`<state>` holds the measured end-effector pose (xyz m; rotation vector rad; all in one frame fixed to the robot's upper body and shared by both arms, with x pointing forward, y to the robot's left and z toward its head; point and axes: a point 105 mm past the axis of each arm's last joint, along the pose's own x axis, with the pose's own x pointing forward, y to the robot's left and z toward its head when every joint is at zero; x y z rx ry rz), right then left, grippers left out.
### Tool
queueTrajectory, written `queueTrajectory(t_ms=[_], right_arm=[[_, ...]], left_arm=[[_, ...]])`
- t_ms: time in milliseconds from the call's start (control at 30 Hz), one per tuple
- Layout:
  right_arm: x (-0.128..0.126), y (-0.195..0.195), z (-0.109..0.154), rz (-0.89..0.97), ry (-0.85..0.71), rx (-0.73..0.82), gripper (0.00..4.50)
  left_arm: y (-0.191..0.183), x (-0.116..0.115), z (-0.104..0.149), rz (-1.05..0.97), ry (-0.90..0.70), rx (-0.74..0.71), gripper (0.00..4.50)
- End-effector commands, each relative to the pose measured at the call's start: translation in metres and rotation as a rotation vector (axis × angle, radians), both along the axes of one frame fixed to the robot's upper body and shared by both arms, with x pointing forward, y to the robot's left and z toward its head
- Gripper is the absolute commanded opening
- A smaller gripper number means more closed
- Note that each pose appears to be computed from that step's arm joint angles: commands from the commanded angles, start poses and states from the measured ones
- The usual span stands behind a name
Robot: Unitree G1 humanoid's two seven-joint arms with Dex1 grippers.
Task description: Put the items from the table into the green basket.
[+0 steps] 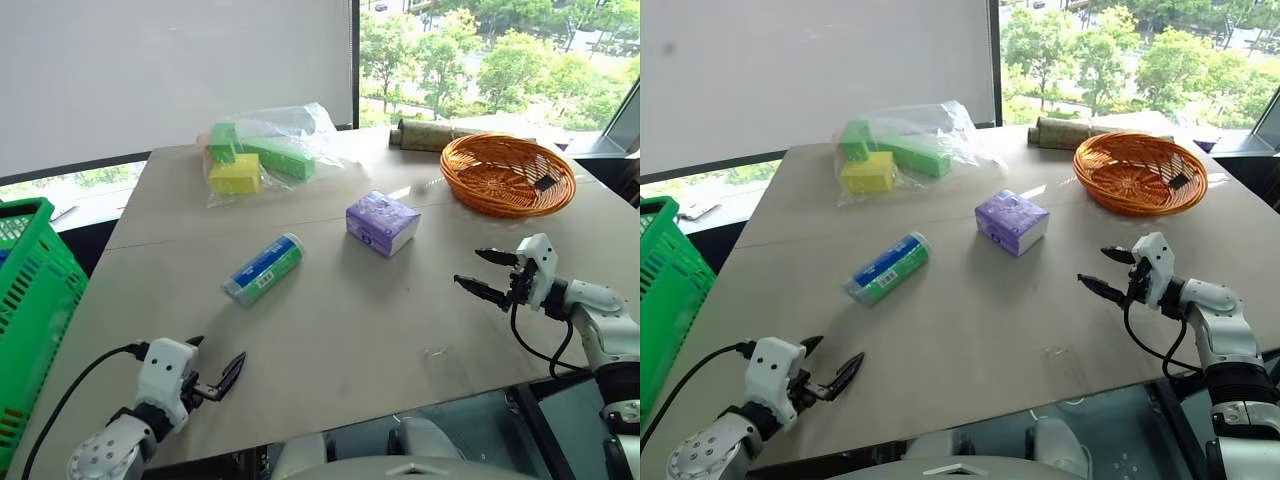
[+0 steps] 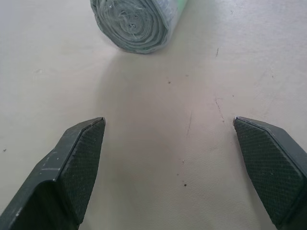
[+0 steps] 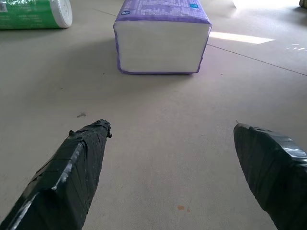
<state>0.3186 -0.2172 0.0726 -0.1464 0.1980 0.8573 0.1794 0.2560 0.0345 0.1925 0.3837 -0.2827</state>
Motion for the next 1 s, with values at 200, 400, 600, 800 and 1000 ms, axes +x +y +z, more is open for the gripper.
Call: queueTrajectory(t_ms=[200, 400, 600, 800, 1000], right_arm=[[-0.001, 0.001, 0.014, 0.078, -0.075, -0.012, 4.50], [-0.003, 0.003, 0.013, 0.102, -0.081, -0.003, 4.50], [-0.007, 0.006, 0.016, 0.145, -0.077, 0.008, 4.50], [-0.023, 0.038, 0.055, 0.338, -0.089, 0.060, 4.50], [-0.038, 0.078, 0.097, 0.466, -0.133, 0.136, 4.50]], left_arm=[[-0.010, 0.001, 0.024, -0.092, -0.078, -0.042, 4.38], [-0.011, 0.003, 0.029, -0.094, -0.091, -0.043, 4.38], [-0.017, 0.007, 0.040, -0.140, -0.082, -0.022, 4.38], [-0.007, 0.045, 0.072, -0.131, -0.102, 0.073, 4.38], [-0.011, 0.095, 0.072, -0.159, -0.016, 0.091, 4.38]])
